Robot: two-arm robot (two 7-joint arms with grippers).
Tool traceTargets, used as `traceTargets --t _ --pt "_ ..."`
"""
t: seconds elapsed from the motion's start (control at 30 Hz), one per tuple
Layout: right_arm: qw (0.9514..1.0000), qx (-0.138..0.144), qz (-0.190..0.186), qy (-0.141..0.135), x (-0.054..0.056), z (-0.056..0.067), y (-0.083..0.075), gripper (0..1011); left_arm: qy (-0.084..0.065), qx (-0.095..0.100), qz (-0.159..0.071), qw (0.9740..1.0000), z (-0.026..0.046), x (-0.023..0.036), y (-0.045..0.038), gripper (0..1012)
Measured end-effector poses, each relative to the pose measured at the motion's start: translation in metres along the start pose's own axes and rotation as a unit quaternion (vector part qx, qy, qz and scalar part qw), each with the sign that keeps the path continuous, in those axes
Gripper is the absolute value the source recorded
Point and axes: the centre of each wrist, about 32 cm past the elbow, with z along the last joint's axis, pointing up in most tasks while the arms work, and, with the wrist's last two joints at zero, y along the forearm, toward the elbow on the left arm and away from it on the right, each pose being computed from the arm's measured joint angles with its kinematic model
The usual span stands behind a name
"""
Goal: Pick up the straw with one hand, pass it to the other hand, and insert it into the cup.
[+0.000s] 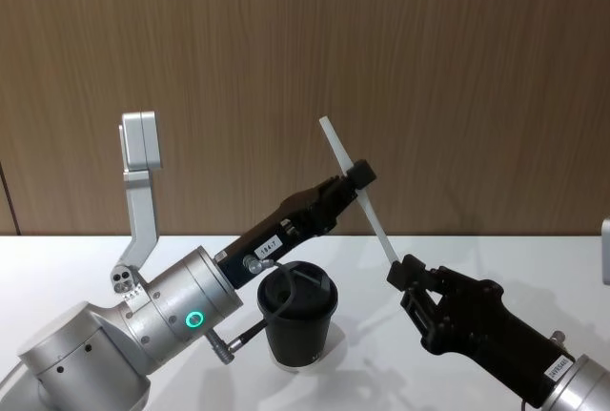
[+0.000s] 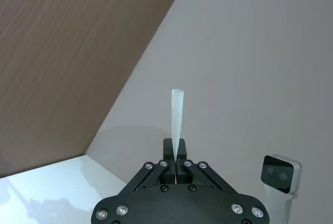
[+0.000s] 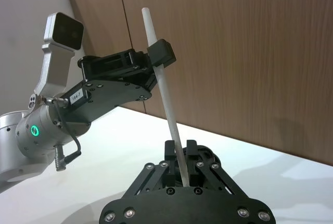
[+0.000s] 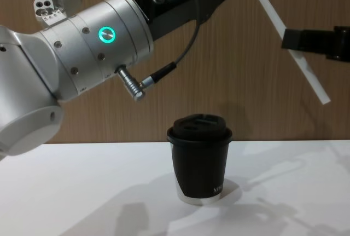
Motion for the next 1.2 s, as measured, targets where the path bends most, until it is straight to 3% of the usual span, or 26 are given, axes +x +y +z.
traceTargets --t 0.4,0.53,0.77,1.0,1.2 --pt "1.0000 0.003 -0.001 -0.001 -0.001 0.001 -0.001 461 -0.006 -0.003 -0.004 1.0000 0.0023 0.0004 0.0010 8" --pt "1.0000 0.004 -0.002 0.000 -0.001 0.000 -0.002 625 -0.014 -0.005 -0.004 0.9999 0.0054 -0.0006 0.0018 8" --pt "1.0000 0.005 -0.003 0.002 -0.001 0.000 -0.003 837 -0.049 -0.004 0.007 0.9988 0.0170 -0.0039 0.0065 8" --pt "0.9999 0.008 -0.002 0.007 -0.001 -0.001 -0.003 1001 -0.094 0.001 0.020 0.9953 0.0338 -0.0095 0.0145 8" --pt "0.9999 0.009 -0.001 0.014 -0.002 -0.003 -0.004 1001 -0.135 0.011 0.029 0.9904 0.0442 -0.0154 0.0180 8"
